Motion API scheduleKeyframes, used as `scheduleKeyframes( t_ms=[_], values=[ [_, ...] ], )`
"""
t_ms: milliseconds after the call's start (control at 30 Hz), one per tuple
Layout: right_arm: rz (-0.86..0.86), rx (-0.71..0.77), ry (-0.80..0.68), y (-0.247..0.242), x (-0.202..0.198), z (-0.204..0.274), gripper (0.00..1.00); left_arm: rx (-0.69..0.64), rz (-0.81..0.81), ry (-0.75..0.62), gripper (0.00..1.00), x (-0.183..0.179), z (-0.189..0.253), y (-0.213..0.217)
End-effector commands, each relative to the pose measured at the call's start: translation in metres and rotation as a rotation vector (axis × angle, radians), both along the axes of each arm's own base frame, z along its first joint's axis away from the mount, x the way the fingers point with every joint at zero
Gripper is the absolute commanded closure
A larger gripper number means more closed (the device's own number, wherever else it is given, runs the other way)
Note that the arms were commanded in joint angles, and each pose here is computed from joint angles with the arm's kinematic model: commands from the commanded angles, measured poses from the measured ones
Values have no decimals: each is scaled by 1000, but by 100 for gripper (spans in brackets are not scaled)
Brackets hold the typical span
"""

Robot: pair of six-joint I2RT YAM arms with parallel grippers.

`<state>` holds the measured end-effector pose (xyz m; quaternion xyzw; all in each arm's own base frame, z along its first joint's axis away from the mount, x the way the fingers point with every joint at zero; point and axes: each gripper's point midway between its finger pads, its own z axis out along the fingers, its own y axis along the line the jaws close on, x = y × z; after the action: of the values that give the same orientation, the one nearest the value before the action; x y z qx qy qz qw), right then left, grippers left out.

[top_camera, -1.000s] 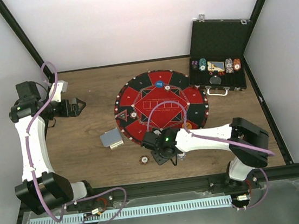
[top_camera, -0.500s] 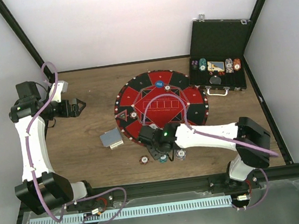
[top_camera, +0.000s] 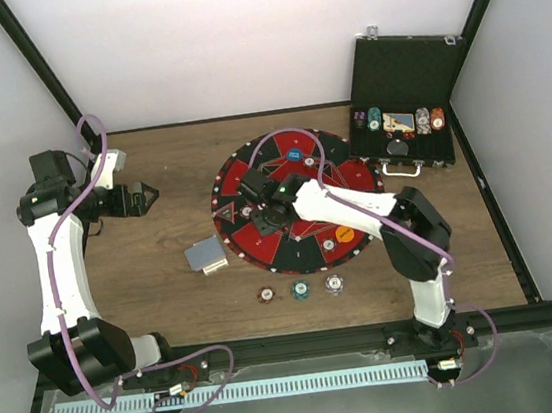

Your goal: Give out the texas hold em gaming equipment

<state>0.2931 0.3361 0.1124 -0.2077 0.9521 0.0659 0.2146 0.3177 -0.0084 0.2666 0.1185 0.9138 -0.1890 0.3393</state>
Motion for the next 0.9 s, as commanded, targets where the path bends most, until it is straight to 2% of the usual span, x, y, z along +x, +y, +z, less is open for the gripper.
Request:
scheduleKeyframes(
  t_ms=[0,133,367,867],
  values=[
    [42,9,-2,17,34,-16,76,7,-12,-39,0,-4,15,-2],
    [46,-12,4,29,54,-32,77,4,-11,-39,0,-3,14,-2],
    [31,20,9,41,81,-33,77,4,-15,-42,0,-1,14,-2],
    [66,22,93,51,47,-66,77,0,-24,-41,0,0,11,-2]
  ],
)
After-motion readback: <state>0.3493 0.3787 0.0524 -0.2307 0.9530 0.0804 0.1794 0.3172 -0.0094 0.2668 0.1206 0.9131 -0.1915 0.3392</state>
